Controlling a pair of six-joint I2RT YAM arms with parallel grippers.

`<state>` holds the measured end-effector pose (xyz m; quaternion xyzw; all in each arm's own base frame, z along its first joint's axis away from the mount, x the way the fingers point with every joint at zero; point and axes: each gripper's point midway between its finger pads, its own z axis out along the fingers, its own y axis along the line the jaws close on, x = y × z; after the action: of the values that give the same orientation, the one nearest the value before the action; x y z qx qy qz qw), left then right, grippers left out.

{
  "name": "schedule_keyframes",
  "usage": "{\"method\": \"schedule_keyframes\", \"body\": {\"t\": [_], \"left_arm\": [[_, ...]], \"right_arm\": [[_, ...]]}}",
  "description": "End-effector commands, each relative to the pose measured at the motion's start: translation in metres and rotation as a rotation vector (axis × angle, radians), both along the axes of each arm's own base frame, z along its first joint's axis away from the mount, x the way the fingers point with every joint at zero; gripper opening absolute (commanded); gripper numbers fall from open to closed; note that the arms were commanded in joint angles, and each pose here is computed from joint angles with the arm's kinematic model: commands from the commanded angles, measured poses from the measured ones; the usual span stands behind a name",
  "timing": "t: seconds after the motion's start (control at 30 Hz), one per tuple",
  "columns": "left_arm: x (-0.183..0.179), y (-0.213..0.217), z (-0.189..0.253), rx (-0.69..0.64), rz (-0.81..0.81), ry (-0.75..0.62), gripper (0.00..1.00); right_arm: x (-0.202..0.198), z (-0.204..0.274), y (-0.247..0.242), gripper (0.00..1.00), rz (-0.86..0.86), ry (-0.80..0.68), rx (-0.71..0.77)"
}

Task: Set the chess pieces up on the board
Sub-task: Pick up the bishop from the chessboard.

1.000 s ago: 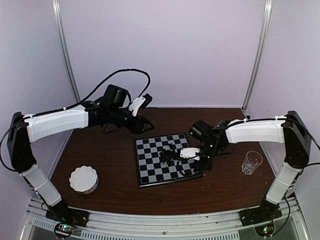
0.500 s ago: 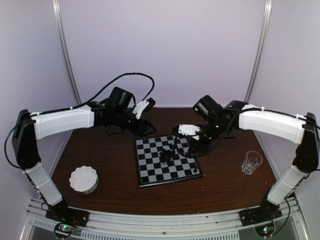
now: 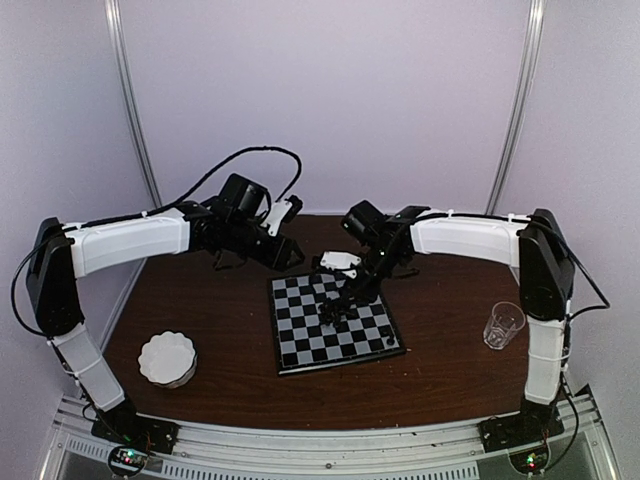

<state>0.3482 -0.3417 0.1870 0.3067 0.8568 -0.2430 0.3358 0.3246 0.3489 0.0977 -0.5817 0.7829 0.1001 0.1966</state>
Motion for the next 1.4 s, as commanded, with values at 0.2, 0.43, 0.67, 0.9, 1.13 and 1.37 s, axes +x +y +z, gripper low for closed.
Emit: {"method": "schedule_keyframes", "body": {"t": [0.2, 0.43, 0.67, 0.9, 1.13, 1.37], "left_arm": [[0.009, 0.003, 0.016, -0.056, 0.056, -0.005, 0.45], [0.008, 0.002, 0.018, -0.062, 0.049, -0.006, 0.45], [0.008, 0.002, 0.017, -0.061, 0.044, -0.006, 0.45], [0.007, 0.001, 0.018, -0.066, 0.039, -0.006, 0.45], [0.007, 0.0, 0.02, -0.07, 0.035, -0.006, 0.45], [0.007, 0.0, 0.021, -0.07, 0.034, -0.01, 0.45]], "right_arm": [[0.028, -0.01, 0.005, 0.27, -0.108, 0.048, 0.031], [0.034, -0.021, 0.004, 0.27, -0.132, 0.07, 0.03], [0.04, -0.027, 0.003, 0.19, -0.156, 0.095, 0.039], [0.048, -0.027, 0.001, 0.11, -0.187, 0.094, 0.048], [0.047, -0.013, 0.0, 0.02, -0.184, 0.076, 0.064], [0.043, 0.022, -0.013, 0.01, -0.177, -0.004, 0.077]]}}
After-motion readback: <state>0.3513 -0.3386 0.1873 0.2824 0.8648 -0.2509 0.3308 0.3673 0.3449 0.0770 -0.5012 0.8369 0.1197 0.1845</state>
